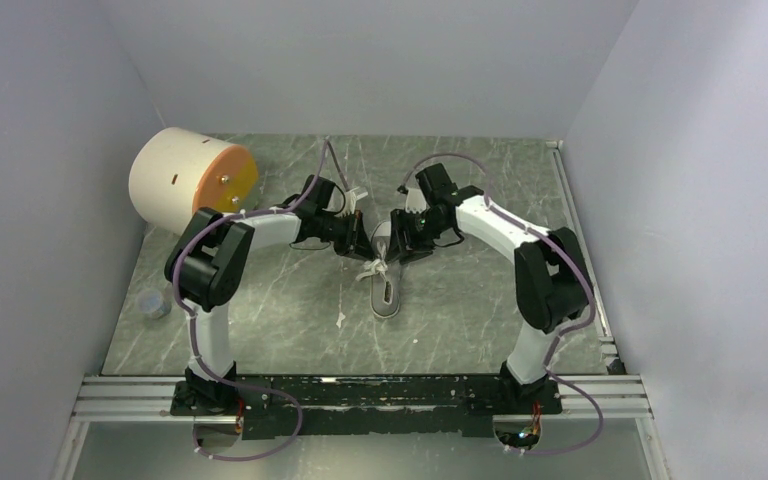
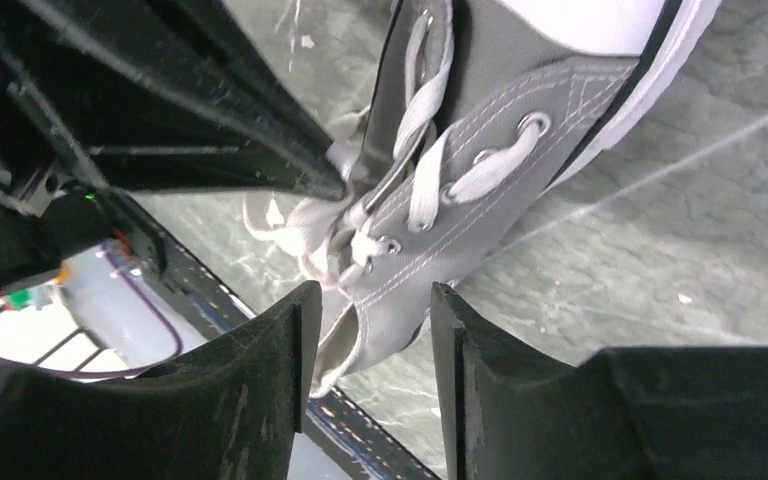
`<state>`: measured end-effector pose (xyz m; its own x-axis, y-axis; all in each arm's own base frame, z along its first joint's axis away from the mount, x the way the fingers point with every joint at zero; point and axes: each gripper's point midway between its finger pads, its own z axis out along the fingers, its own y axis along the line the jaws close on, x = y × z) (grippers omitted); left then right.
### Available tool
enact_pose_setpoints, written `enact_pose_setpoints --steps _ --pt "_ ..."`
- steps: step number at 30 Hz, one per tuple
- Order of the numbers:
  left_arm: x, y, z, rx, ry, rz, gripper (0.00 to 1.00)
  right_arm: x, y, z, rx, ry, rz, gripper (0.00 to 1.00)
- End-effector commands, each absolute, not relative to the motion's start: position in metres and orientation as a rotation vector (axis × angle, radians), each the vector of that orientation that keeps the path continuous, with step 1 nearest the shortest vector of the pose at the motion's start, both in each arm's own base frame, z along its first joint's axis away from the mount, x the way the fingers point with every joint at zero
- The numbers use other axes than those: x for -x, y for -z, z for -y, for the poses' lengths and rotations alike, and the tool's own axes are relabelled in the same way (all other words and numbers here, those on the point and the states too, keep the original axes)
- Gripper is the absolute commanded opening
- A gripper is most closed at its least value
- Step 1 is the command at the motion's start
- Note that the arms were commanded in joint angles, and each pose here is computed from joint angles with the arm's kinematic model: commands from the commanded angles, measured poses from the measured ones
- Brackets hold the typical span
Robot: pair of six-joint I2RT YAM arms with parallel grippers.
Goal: Tie the shoes
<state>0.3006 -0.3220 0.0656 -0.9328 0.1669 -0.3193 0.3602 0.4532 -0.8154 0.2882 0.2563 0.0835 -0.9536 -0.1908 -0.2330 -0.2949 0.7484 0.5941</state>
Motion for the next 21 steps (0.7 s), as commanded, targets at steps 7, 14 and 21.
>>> enact_pose_setpoints --steps 7,14,21 --pt "-0.300 -0.066 0.323 -0.500 1.506 -2.491 0.05 -0.258 -0.102 -0.273 0.595 -0.591 -2.591 0.46" --pt "-0.299 -0.067 0.322 -0.502 1.506 -2.494 0.05 -0.263 -0.097 -0.280 0.616 -0.386 -2.536 0.32" --pt "-0.301 -0.070 0.324 -0.502 1.510 -2.484 0.05 -0.258 -0.086 -0.280 0.628 -0.296 -2.529 0.30"
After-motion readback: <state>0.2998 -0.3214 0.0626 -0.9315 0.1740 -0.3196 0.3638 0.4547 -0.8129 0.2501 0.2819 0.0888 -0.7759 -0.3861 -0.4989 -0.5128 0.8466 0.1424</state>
